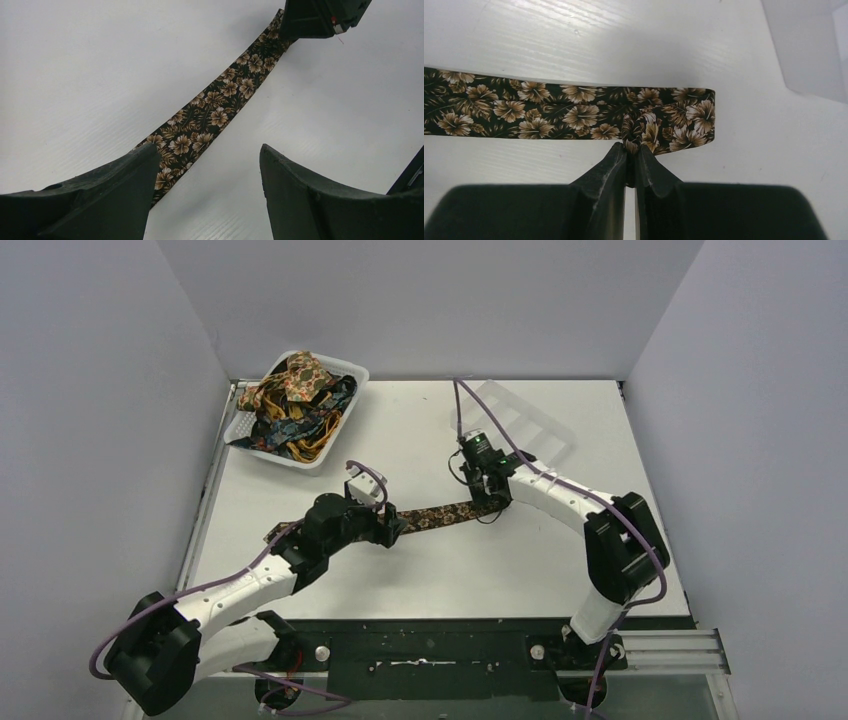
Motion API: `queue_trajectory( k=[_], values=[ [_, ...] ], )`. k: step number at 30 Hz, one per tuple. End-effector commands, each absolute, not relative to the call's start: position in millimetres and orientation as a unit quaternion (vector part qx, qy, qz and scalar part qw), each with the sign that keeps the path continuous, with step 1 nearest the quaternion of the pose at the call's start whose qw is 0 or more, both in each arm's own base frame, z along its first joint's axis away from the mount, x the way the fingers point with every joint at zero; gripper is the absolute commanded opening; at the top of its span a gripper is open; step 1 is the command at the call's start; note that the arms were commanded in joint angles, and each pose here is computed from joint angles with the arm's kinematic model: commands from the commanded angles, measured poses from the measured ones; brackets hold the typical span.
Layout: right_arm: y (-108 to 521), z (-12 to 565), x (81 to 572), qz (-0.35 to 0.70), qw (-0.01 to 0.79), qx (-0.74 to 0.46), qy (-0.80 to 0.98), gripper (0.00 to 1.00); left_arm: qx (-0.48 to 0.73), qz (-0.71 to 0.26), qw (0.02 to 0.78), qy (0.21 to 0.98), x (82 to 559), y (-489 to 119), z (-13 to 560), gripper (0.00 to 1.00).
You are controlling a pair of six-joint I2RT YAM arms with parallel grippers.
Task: Roll the ties
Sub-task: Roll the tie at the center of the board.
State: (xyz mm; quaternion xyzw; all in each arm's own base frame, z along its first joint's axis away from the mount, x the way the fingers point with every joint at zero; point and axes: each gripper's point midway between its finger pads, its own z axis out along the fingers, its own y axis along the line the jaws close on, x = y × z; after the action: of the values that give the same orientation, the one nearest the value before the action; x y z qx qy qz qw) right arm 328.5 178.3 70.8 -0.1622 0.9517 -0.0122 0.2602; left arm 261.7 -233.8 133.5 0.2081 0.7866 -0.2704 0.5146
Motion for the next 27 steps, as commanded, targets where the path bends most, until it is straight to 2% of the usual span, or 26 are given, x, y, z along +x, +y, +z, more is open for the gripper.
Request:
queue_trajectory(
  k=[1, 9, 11, 15, 22, 25, 27],
  values=[
    [186.4, 77.2, 333.7, -0.036, 0.267, -0.154, 0.951, 0.03, 0.183, -0.279, 0.546, 0.769, 268.9, -227.9, 155.0, 0.71],
    [204.2, 55.9, 320.8, -0.032, 0.245, -0.183, 0.952, 0.17, 0.173, -0.288, 0.545, 0.768, 269.1, -223.4, 156.0, 0.7],
    [205.2, 55.7, 321.3, -0.033, 0.242, -0.185, 0.952, 0.3, 0.172, -0.289, 0.544, 0.769, 269.6, -223.8, 156.4, 0.7],
    [224.2, 70.9, 327.5, 0.014, 0.26, -0.186, 0.947, 0.43, 0.173, -0.297, 0.542, 0.767, 269.2, -226.9, 157.9, 0.71],
    [237.5, 103.9, 351.3, 0.089, 0.313, -0.137, 0.935, 0.44, 0.168, -0.316, 0.536, 0.764, 267.9, -233.1, 162.6, 0.71],
    [214.6, 124.2, 363.0, 0.099, 0.343, -0.085, 0.93, 0.44, 0.169, -0.343, 0.526, 0.76, 265.1, -242.6, 165.2, 0.71],
    [183.6, 134.0, 369.6, 0.107, 0.366, -0.033, 0.924, 0.49, 0.175, -0.375, 0.514, 0.751, 260.4, -255.9, 165.9, 0.71]
  ],
)
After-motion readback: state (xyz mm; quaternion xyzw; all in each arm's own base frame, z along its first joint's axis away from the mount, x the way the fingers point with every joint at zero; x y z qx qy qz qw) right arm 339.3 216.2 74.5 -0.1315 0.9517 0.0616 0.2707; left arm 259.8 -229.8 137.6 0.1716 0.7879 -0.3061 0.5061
